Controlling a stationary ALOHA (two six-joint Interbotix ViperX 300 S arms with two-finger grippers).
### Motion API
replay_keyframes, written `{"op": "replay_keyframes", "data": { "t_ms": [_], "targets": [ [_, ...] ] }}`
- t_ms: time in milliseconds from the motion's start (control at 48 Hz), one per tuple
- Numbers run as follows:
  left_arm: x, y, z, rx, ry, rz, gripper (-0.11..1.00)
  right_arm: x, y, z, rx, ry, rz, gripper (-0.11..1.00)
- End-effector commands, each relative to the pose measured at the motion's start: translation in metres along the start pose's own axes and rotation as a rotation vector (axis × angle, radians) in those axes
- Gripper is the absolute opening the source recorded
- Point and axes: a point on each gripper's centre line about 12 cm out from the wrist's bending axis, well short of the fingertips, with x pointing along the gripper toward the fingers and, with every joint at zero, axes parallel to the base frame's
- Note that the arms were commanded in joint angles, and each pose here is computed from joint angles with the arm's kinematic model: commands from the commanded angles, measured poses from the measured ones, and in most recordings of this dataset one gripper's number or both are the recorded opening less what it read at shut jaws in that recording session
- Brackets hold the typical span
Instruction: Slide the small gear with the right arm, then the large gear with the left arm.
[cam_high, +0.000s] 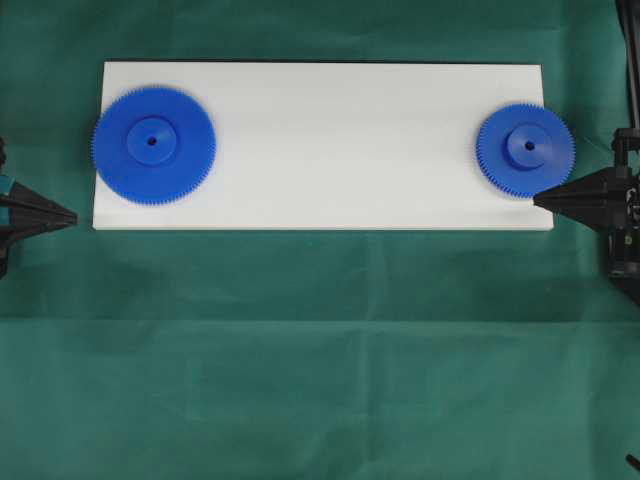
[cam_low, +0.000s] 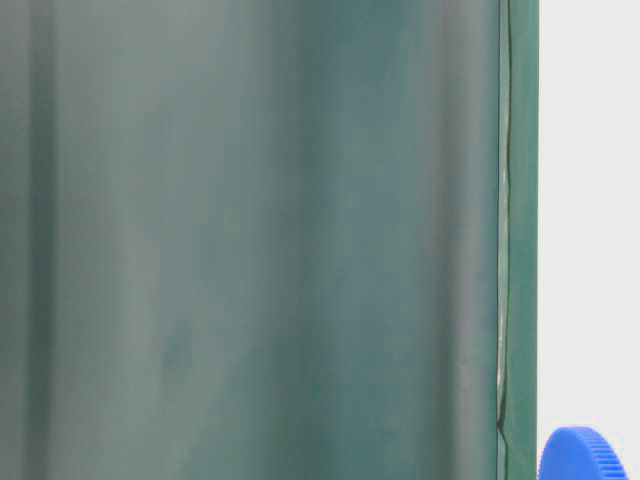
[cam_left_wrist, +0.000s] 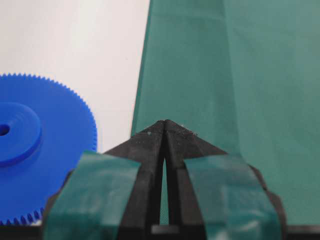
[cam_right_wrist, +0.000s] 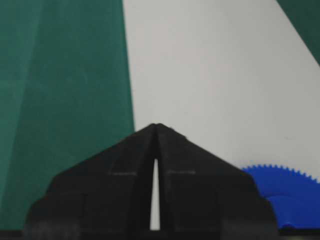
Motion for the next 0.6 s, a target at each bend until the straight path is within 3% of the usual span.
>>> {"op": "replay_keyframes", "data": {
  "t_ms": [0,583],
  "targets": [
    [-0.0005,-0.0004,0.0050,-0.004,-0.023,0.000,0.00,0.0003,0.0014,0.0017,0.001,-0.007,0.010,0.50],
    [-0.0010,-0.0002,0.0037,-0.002,-0.028,-0.001,0.00,-0.0005,0.0055,-0.0040,0.001,-0.028,0.054,0.50]
  ]
}}
